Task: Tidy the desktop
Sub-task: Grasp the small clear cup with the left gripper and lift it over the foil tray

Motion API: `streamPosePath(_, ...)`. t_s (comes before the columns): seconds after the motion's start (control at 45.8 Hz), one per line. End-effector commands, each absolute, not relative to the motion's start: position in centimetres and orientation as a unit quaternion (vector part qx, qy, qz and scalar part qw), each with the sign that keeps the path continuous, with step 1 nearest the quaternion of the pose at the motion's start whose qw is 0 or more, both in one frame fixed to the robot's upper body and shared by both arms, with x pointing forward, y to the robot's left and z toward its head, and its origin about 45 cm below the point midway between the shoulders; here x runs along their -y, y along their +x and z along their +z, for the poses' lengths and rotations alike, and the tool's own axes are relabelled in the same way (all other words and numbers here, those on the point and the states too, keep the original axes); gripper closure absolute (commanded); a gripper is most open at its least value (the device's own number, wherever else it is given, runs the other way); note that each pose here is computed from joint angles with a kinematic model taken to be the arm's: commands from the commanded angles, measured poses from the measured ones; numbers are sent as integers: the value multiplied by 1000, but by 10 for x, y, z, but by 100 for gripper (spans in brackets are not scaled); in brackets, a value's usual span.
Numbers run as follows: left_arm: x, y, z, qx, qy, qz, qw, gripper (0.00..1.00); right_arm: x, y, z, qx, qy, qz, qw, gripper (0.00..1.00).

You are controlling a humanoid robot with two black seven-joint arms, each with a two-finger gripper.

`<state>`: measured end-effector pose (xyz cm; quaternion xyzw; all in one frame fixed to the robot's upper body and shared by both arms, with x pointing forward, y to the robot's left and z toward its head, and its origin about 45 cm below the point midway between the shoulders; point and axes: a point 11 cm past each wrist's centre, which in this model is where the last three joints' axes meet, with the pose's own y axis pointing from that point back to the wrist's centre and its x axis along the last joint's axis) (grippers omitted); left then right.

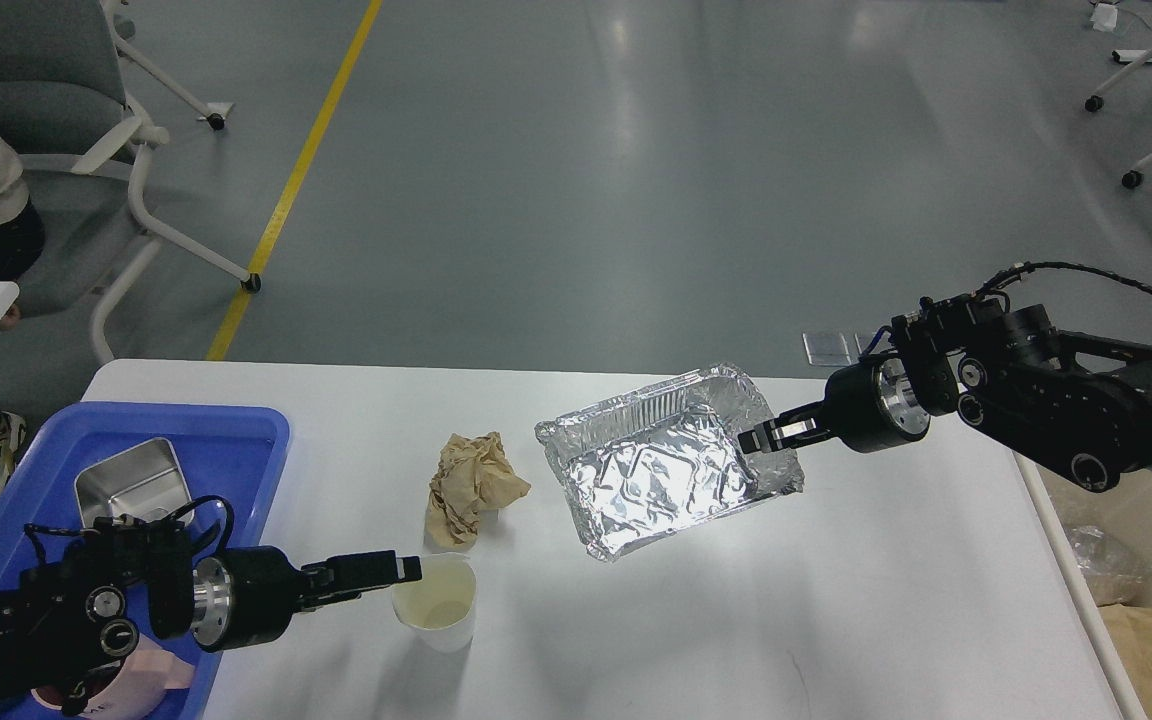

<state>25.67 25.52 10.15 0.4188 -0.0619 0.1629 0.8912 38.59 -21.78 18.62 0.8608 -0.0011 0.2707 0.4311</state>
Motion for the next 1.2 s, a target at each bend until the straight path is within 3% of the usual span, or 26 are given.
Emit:
streamPosePath(0.0, -254, 257, 94, 64, 434, 162, 884, 20, 219, 385, 185, 3, 861, 269, 431, 100)
streamPosePath(0.306, -241, 250, 83, 57, 440, 143, 885, 70, 221, 387, 186, 8, 860, 273, 430, 100)
streamPosePath(0.437, -233, 247, 81, 57, 433, 136, 889, 82, 221, 386, 184, 8, 861, 271, 430, 100)
streamPosePath(0.459, -232, 247, 81, 58, 429, 135, 891, 88, 221, 384, 182, 8, 862, 270, 430, 100)
streamPosePath(0.546, -229, 246, 82, 60, 419, 131, 896, 98, 221, 385, 182, 10, 861, 271, 429, 100)
streamPosePath(0.787, -248, 249, 104, 68, 417, 136, 896, 99, 221, 384, 181, 9, 862, 270, 429, 100)
streamPosePath(1.005, -300, 252, 165, 86, 432, 147, 886, 99, 219, 384, 181, 8, 862, 271, 428, 100)
streamPosePath(1.18, -331, 274, 231, 126, 432, 156, 879, 99, 217, 381, 180, 0, 865, 266, 426, 100)
